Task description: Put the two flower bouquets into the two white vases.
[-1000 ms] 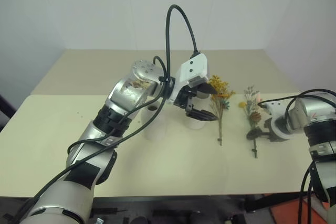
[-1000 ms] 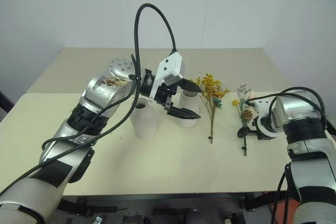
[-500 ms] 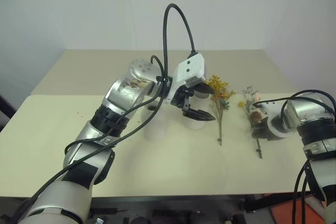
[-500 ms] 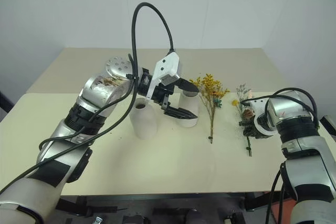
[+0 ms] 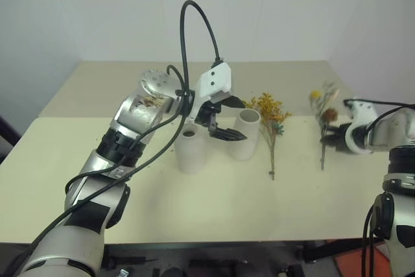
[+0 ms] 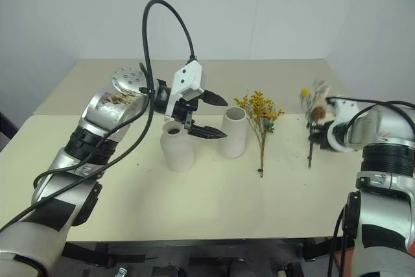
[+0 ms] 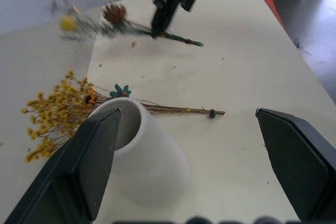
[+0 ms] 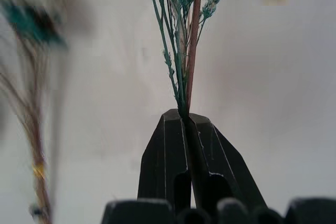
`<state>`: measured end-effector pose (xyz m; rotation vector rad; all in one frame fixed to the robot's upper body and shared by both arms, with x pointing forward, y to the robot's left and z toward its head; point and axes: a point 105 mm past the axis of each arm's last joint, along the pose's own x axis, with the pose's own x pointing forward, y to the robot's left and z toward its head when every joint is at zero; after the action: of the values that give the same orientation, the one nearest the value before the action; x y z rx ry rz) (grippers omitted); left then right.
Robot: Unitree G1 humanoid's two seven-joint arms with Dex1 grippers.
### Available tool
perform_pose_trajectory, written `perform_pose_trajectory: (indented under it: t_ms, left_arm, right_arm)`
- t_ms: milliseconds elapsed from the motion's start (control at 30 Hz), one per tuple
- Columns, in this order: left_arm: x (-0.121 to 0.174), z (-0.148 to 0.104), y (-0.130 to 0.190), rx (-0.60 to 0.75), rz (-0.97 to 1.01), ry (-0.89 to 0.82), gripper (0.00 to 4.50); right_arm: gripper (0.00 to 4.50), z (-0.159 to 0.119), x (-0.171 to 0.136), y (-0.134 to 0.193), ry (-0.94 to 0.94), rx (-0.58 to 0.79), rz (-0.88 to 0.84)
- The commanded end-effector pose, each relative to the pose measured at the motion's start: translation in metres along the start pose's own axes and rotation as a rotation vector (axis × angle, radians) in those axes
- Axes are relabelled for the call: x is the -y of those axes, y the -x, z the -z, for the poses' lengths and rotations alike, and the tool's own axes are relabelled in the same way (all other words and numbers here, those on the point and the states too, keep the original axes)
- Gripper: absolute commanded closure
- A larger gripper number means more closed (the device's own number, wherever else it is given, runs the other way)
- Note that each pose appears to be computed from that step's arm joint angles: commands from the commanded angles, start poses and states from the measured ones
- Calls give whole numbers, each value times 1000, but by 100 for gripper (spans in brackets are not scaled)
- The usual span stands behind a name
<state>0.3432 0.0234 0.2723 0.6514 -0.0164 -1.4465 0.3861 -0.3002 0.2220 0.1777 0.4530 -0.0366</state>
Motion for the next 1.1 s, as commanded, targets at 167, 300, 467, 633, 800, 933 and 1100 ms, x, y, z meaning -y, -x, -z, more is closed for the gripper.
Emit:
perform_pose_trajectory:
  t_ms: [167,300,467,633,800,933,1100]
  left_arm:
    - [-13,3,16,3,-80,58,0]
    - [-20,13,15,-40,-135,150,0]
    - [-26,18,12,-84,-178,224,0]
    - [-26,21,11,-96,-190,265,0]
    - [-27,23,13,-102,-194,267,0]
    - [-27,21,14,-102,-195,259,0]
    - [-26,20,13,-100,-186,245,0]
  right_arm:
    - [440,-72,-75,44,124,595,-219]
    - [440,-72,-122,57,160,753,-443]
    - [440,-61,-169,69,205,826,-638]
    - [440,-43,-189,67,235,819,-708]
    - [440,-29,-191,59,268,790,-708]
    - [440,-16,-189,53,310,772,-686]
    - [440,-6,-188,45,343,763,-665]
